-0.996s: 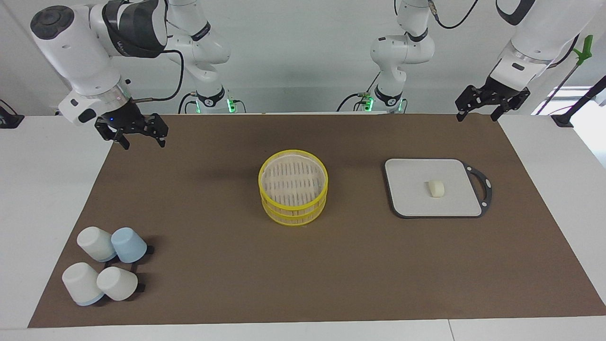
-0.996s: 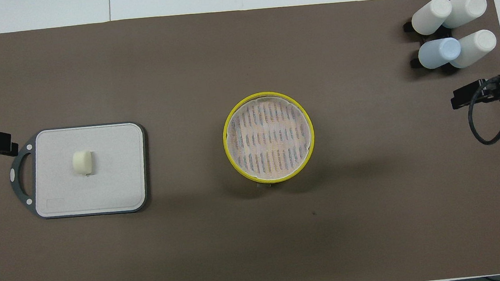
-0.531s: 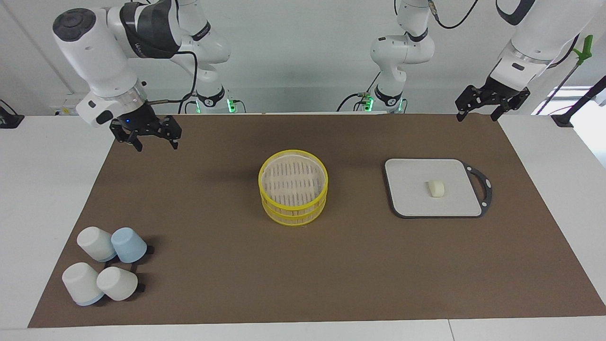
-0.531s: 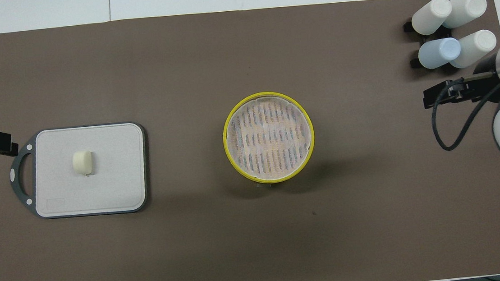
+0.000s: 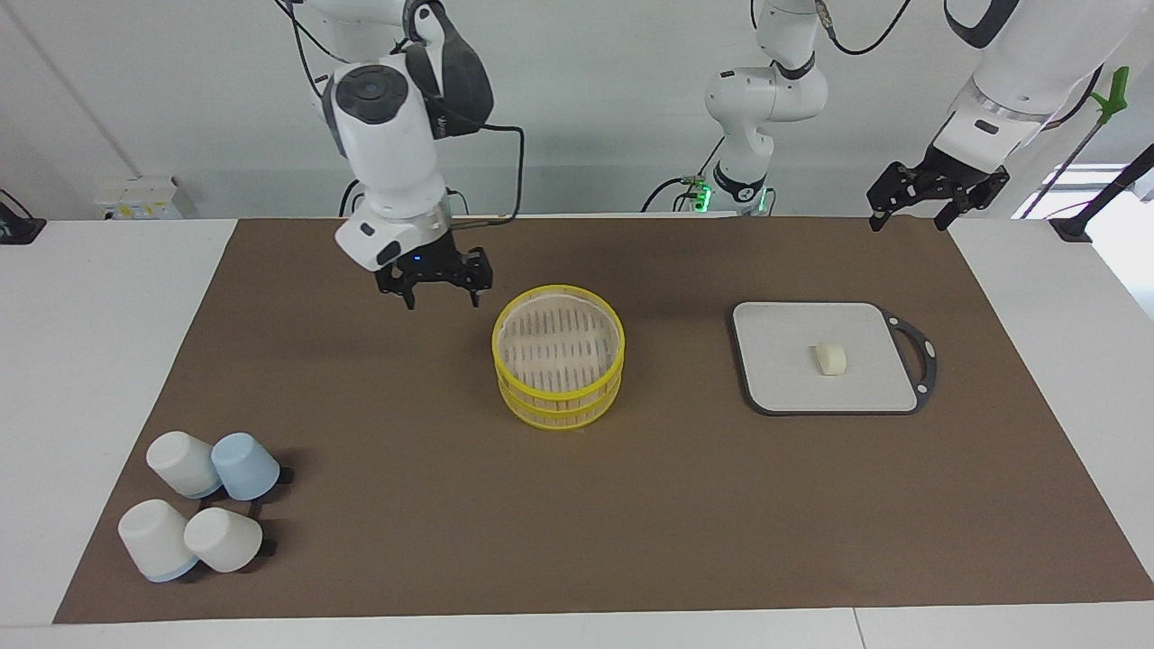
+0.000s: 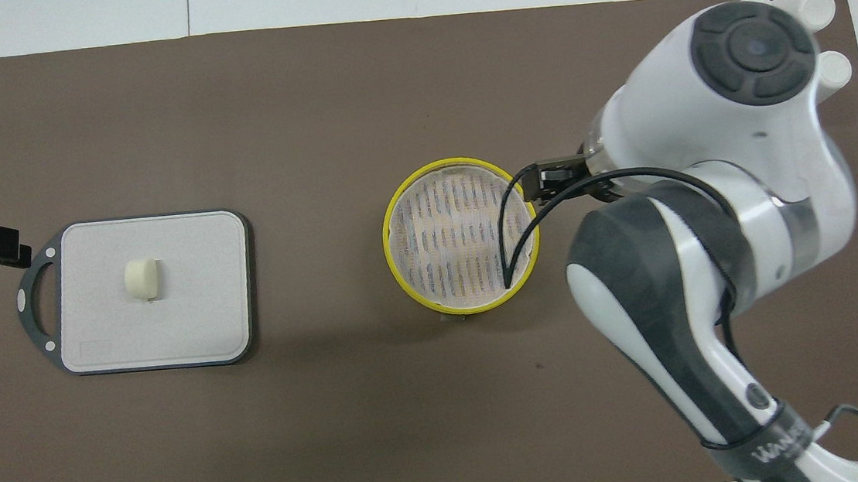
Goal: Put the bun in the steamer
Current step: 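Reach the right gripper to the steamer lid and grasp it, then lift the lid off the steamer and carry it toward the bottles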
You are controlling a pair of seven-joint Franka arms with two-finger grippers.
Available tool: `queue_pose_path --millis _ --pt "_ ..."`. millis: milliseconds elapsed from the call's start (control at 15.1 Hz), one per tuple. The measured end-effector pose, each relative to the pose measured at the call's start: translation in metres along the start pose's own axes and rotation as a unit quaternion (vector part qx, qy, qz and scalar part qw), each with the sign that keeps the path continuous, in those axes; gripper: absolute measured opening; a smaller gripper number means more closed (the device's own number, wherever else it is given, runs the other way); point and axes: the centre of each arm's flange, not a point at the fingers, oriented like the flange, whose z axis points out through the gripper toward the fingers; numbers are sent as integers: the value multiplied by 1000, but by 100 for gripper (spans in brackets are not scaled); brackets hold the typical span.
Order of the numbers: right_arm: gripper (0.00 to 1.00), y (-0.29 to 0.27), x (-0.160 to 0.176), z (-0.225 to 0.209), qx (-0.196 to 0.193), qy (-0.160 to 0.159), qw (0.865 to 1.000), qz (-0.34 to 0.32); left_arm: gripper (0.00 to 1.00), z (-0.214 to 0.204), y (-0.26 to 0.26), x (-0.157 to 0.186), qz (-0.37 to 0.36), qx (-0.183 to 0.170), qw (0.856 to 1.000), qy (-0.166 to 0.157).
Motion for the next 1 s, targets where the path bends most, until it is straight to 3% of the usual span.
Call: queue_pose_path --millis 531,996 --pt "100 -172 -12 58 4 2 999 45 100 0 0 0 0 0 1000 0" --pt "97 -223 -18 103 19 16 997 70 100 0 0 0 0 0 1000 0"
